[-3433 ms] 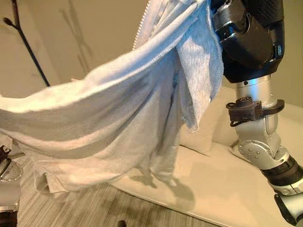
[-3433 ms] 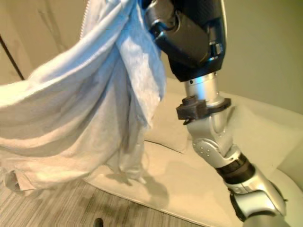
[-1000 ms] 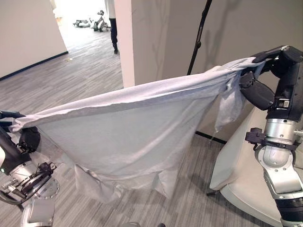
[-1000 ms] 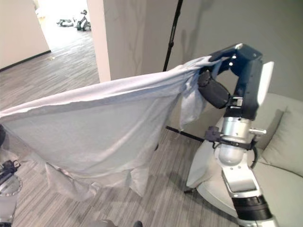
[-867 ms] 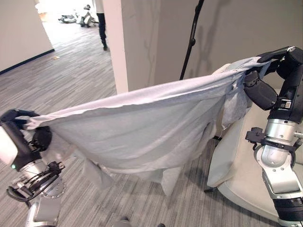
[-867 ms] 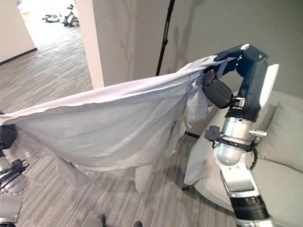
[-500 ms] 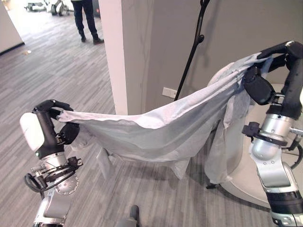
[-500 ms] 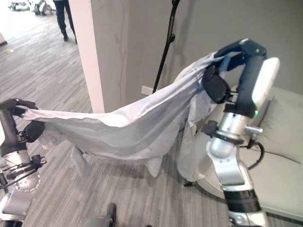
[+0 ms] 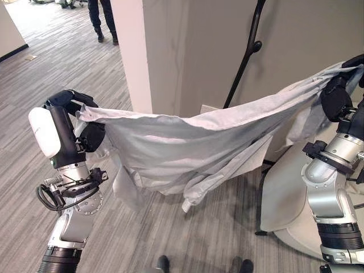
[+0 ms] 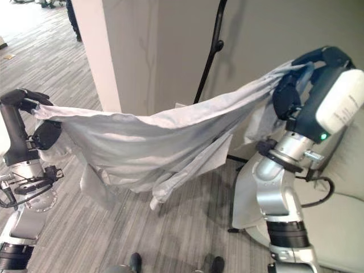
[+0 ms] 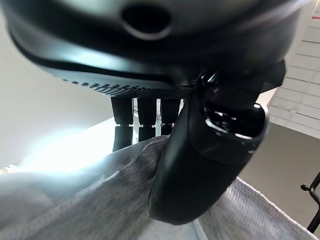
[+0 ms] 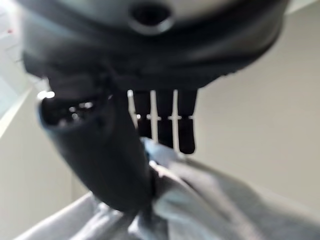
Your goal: Hang the clothes on the sofa on the clothes rack.
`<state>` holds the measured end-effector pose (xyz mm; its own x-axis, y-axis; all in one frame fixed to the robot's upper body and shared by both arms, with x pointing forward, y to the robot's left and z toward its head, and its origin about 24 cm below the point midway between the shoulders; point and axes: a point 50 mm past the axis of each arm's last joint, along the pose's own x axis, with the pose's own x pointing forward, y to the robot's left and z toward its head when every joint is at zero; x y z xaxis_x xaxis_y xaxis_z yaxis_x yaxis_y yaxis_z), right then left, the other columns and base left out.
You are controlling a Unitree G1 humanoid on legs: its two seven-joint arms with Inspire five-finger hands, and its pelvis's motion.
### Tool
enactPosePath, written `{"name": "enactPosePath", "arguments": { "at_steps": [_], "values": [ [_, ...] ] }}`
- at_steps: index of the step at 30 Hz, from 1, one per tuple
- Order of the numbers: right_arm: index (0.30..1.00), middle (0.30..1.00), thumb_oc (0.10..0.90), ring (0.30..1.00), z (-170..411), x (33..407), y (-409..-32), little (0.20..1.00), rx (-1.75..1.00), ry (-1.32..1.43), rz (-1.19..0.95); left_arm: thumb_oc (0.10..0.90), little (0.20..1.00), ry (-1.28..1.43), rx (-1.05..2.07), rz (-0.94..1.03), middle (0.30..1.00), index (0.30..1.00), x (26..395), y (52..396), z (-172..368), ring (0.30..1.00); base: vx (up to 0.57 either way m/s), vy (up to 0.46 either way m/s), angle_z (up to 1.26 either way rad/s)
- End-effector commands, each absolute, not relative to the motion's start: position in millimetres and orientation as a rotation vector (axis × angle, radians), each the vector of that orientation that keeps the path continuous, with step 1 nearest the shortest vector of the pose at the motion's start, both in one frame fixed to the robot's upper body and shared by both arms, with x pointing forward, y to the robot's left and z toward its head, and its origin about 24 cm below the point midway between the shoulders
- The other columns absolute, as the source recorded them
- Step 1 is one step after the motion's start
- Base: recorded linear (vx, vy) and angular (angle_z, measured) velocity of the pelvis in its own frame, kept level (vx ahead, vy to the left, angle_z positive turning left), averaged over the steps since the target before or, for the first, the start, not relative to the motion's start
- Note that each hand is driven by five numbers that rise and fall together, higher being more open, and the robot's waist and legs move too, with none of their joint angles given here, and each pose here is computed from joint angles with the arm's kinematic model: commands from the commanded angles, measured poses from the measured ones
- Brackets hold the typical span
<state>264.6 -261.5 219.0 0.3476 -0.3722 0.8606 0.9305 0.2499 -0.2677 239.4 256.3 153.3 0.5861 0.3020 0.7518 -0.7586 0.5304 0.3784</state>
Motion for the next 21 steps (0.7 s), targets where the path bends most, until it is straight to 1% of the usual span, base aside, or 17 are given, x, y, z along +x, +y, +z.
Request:
{"name": "enactPosePath", "arguments": {
  "at_steps": [1,6,8,9,11,12,15,18,19,21],
  "values": [
    [0.300,0.300,0.400,0.300,291,239,-262,0.300,-0.902,-1.133,-1.168,0.400,0.300,-0.923,0.689,0.697,0.300,0.300,225,247,192,0.300,0.22,-0.341,-0.41],
    [0.300,0.300,0.400,0.300,306,247,-259,0.300,-0.889,-1.213,-1.123,0.400,0.300,-0.942,0.644,0.773,0.300,0.300,219,256,198,0.300,0.16,-0.307,-0.32],
    [0.300,0.300,0.400,0.300,302,255,-248,0.300,-0.863,-1.218,-0.996,0.400,0.300,-0.941,0.591,0.863,0.300,0.300,226,267,207,0.300,0.25,-0.412,-0.20],
    [0.300,0.300,0.400,0.300,302,257,-245,0.300,-0.864,-1.218,-0.959,0.400,0.300,-0.947,0.590,0.883,0.300,0.300,230,270,211,0.300,0.25,-0.324,0.09],
    [0.300,0.300,0.400,0.300,306,268,-229,0.300,-0.922,-1.217,-0.794,0.400,0.300,-0.924,0.555,0.925,0.300,0.300,246,280,223,0.300,0.16,-0.231,0.13],
    [0.300,0.300,0.400,0.300,307,270,-226,0.300,-0.931,-1.210,-0.763,0.400,0.300,-0.914,0.561,0.928,0.300,0.300,252,282,227,0.300,0.08,-0.109,0.02],
    [0.300,0.300,0.400,0.300,308,281,-221,0.300,-0.944,-1.184,-0.706,0.400,0.300,-0.914,0.574,0.919,0.300,0.300,267,285,241,0.300,0.06,0.032,-0.22],
    [0.300,0.300,0.400,0.300,329,312,-226,0.300,-0.998,-1.114,-0.741,0.400,0.300,-0.938,0.618,0.964,0.300,0.300,289,299,281,0.300,0.24,0.128,-0.34],
    [0.300,0.300,0.400,0.300,326,331,-241,0.300,-1.101,-0.983,-0.770,0.400,0.300,-0.894,0.689,0.968,0.300,0.300,297,307,288,0.300,0.42,0.273,-0.75],
    [0.300,0.300,0.400,0.300,334,337,-249,0.300,-1.124,-0.936,-0.790,0.400,0.300,-0.881,0.742,1.010,0.300,0.300,299,319,302,0.300,0.32,0.258,-1.06]
  ]
}}
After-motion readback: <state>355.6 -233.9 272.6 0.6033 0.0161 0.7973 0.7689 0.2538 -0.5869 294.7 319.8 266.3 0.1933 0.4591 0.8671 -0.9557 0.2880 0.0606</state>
